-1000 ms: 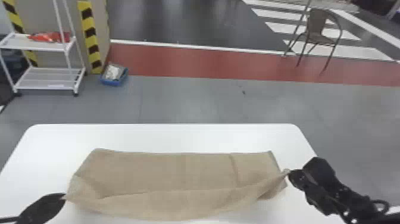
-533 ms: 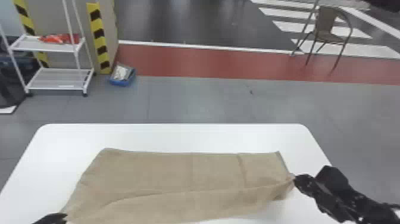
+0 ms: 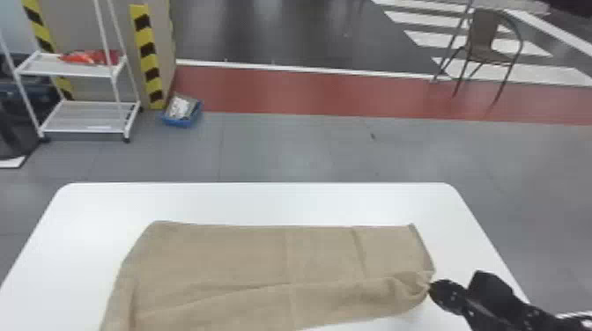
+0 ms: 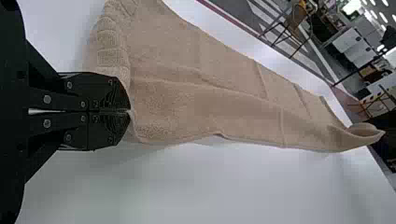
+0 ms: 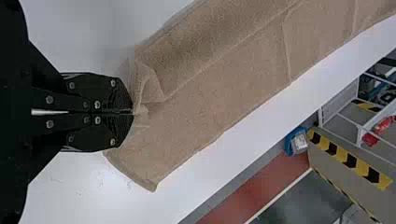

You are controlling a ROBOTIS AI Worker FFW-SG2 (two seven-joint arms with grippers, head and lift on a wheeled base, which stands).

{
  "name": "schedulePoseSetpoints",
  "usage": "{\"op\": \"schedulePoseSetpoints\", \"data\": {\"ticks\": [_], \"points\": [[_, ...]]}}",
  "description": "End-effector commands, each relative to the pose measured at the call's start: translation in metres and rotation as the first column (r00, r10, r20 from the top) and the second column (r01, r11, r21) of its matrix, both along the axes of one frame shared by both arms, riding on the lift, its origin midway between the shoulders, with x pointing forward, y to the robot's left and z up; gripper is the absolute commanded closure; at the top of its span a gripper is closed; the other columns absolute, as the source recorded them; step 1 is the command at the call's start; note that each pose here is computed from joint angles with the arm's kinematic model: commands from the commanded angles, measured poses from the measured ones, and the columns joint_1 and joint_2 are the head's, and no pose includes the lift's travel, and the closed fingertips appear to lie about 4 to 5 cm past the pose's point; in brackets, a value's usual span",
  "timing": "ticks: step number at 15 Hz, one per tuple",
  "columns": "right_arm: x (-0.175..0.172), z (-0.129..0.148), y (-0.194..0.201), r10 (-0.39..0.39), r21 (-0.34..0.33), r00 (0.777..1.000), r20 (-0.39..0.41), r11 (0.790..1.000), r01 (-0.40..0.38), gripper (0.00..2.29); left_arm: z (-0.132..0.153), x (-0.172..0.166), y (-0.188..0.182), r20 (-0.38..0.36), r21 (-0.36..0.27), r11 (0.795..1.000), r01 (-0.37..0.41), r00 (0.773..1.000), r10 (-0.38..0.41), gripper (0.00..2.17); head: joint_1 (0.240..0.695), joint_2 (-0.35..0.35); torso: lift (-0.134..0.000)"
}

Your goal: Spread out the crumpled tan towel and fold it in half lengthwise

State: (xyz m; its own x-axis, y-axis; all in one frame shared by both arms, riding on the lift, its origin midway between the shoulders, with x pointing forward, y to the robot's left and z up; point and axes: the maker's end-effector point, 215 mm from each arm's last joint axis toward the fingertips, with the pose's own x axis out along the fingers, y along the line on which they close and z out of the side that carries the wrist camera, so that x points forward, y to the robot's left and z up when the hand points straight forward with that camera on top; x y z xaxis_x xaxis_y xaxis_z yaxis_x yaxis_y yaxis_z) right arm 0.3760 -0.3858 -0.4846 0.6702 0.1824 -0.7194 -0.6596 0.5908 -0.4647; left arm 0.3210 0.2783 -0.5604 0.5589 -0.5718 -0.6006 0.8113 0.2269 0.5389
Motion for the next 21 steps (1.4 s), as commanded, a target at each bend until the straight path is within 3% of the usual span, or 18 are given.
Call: {"op": "schedulePoseSetpoints", "data": {"ticks": [1,2,4,10,14,15,16,17,21], "points": [[-0.006,-0.003,0.002,0.029,-0.025,0.999,-0.026,0.999,-0.03,1.67,-0.016,-0.008,-0.001,-0.017,0.048,0.999,0.013,1.0,-0.012,1.44,0.695,-0.177,0.0],[-0.01,-0.005,0.003,0.056,-0.044,0.998,-0.033,0.997,-0.057,1.67,-0.016,-0.008,0.001,-0.014,0.049,0.999,0.006,1.0,-0.005,1.43,0.695,-0.178,0.0],[-0.015,-0.015,-0.005,0.052,-0.076,0.997,-0.058,0.995,-0.057,1.67,-0.015,-0.008,0.005,0.005,0.05,0.999,-0.008,1.0,0.008,1.18,0.695,-0.176,0.0],[0.001,-0.024,-0.036,-0.009,-0.122,0.998,-0.059,0.993,0.002,1.67,-0.005,0.013,0.016,0.06,0.05,0.997,-0.066,0.996,0.063,1.12,0.695,-0.202,0.0],[-0.003,-0.027,-0.038,-0.02,-0.114,0.998,-0.063,0.993,0.012,1.67,-0.005,0.018,0.025,0.072,0.053,0.994,-0.098,0.993,0.094,1.12,0.695,-0.202,0.0],[-0.005,-0.027,-0.04,-0.024,-0.111,0.998,-0.063,0.994,0.017,1.67,-0.007,0.019,0.029,0.072,0.054,0.992,-0.113,0.991,0.109,1.04,0.695,-0.2,0.0],[-0.007,-0.028,-0.04,-0.023,-0.109,0.998,-0.065,0.994,0.016,1.67,-0.011,0.017,0.029,0.071,0.05,0.991,-0.123,0.99,0.119,0.78,0.695,-0.195,0.0],[-0.007,-0.028,-0.04,-0.024,-0.108,0.998,-0.064,0.994,0.017,1.67,-0.013,0.016,0.032,0.071,0.052,0.99,-0.132,0.989,0.128,0.65,0.695,-0.193,0.0],[-0.003,-0.024,-0.036,-0.019,-0.106,0.998,-0.054,0.994,0.013,1.67,-0.023,0.013,0.041,0.067,0.056,0.984,-0.167,0.984,0.163,0.65,0.695,-0.183,0.0]]}}
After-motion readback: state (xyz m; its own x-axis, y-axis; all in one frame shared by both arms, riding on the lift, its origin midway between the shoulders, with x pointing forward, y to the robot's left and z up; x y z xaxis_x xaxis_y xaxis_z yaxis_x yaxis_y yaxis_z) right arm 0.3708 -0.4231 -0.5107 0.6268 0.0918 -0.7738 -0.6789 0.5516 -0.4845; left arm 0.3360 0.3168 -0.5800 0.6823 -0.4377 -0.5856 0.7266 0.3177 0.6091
